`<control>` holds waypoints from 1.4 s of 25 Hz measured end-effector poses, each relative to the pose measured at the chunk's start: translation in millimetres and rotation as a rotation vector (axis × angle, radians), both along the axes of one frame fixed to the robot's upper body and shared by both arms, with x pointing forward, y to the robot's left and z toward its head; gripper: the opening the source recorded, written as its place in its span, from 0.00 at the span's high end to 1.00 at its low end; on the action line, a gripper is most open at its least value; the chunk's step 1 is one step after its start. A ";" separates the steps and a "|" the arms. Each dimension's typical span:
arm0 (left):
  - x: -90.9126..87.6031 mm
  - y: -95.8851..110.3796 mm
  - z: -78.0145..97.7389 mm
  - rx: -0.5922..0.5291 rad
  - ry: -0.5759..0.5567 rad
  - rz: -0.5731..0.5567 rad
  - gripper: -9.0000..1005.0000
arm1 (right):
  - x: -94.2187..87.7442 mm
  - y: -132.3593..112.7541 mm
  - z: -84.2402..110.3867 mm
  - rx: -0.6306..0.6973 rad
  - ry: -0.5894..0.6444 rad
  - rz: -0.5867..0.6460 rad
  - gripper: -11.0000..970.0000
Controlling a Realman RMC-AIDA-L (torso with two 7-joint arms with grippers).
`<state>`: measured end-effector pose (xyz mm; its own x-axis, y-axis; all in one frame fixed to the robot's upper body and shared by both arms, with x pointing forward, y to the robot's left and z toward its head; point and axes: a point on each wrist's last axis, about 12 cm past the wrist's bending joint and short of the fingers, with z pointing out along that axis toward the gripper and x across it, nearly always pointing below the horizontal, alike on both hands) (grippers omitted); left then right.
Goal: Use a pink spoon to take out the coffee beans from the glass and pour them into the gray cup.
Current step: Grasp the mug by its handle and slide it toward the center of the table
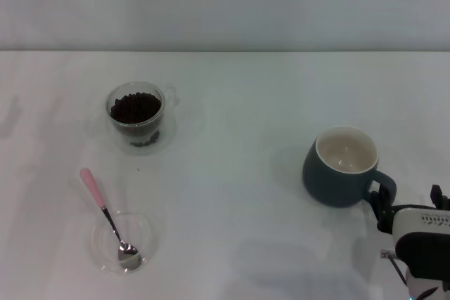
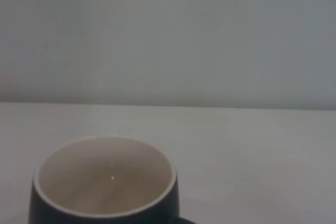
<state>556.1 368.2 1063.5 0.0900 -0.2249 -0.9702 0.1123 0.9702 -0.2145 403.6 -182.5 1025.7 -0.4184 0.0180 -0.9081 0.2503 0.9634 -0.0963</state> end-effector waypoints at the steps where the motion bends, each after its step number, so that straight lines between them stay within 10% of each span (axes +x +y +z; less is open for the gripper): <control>1: -0.1 0.2 0.0 0.000 0.000 0.000 0.15 | 1.1 -0.6 0.1 -0.002 -0.004 -0.001 0.22; 24: -5.0 10.1 1.2 -0.004 -0.009 0.031 0.15 | 25.3 -8.3 -1.3 0.012 -0.016 -0.005 0.48; 35: -6.7 10.1 -0.3 -0.008 -0.005 0.033 0.15 | 34.2 -17.1 -1.5 -0.032 -0.047 -0.012 0.83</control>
<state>549.4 378.3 1063.2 0.1027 -0.2291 -0.9680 0.0819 0.9718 -0.2213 437.8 -199.6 1024.2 -0.3755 -0.0071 -0.9268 0.2665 0.9569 -0.1153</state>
